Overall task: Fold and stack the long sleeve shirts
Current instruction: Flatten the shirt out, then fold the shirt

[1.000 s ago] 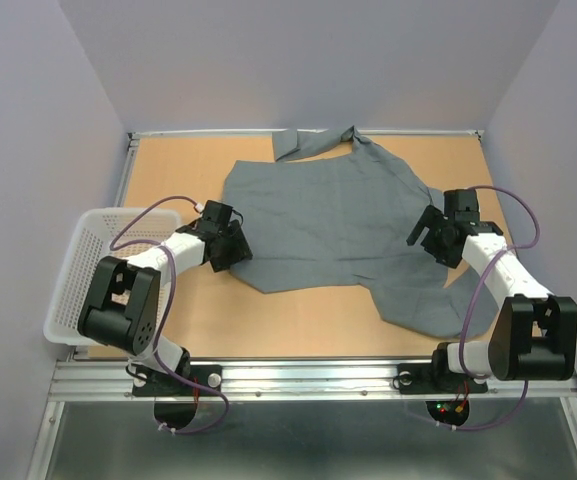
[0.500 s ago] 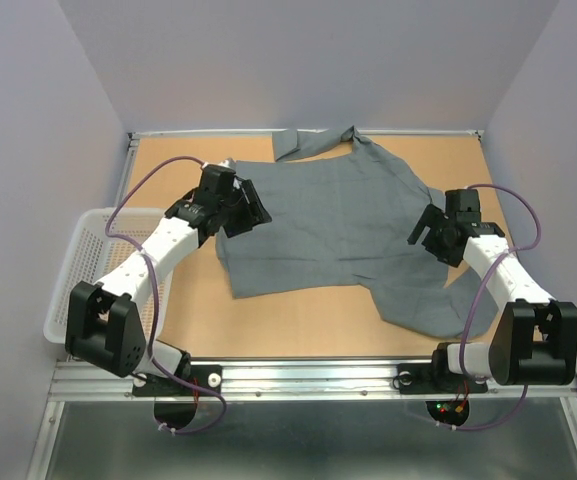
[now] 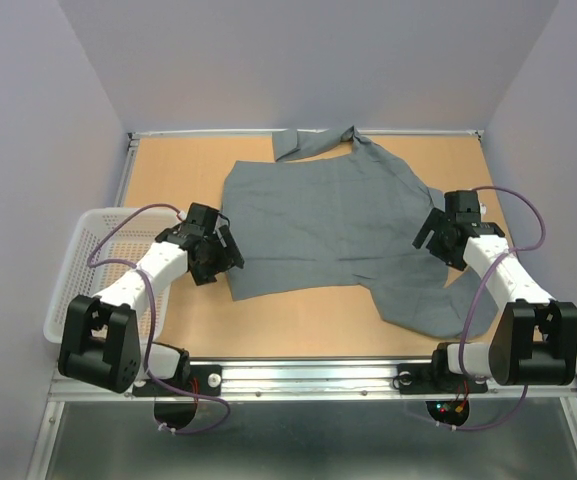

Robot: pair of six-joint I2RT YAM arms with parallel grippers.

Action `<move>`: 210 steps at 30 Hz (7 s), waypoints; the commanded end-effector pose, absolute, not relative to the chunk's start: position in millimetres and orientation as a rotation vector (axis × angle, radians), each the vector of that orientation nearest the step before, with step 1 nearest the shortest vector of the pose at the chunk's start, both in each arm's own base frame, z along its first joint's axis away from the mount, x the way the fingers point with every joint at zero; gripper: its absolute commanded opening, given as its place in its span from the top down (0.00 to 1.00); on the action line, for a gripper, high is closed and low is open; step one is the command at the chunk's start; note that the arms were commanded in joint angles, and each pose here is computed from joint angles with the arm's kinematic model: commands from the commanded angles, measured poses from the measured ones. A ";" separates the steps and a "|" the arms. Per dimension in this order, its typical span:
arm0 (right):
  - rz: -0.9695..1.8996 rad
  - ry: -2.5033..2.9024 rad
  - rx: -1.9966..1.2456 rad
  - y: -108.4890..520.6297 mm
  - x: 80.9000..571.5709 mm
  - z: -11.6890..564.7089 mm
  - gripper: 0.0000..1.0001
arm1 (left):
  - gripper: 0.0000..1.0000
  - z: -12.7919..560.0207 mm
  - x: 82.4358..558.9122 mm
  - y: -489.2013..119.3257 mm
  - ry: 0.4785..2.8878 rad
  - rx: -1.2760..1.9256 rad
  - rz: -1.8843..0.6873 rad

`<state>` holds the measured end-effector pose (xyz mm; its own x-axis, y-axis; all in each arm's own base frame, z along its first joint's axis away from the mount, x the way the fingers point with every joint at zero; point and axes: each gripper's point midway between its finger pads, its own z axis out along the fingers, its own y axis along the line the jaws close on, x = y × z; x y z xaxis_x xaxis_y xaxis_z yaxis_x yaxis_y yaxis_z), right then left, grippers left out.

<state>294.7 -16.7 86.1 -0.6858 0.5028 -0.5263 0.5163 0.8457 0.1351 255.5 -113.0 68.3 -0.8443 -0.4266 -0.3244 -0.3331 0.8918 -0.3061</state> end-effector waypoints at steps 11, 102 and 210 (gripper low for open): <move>-0.153 2.498 1.048 -51.9 252.1 55.6 0.16 | 0.15 20.7 214.9 -114.9 2.832 -0.528 -0.378; -0.032 2.511 0.852 -57.4 340.5 108.2 0.97 | 0.95 71.3 326.4 -117.1 2.652 -0.329 -0.162; 0.034 2.193 0.862 -72.4 443.3 183.0 0.15 | 0.13 56.6 376.3 -102.2 2.554 -0.584 -0.385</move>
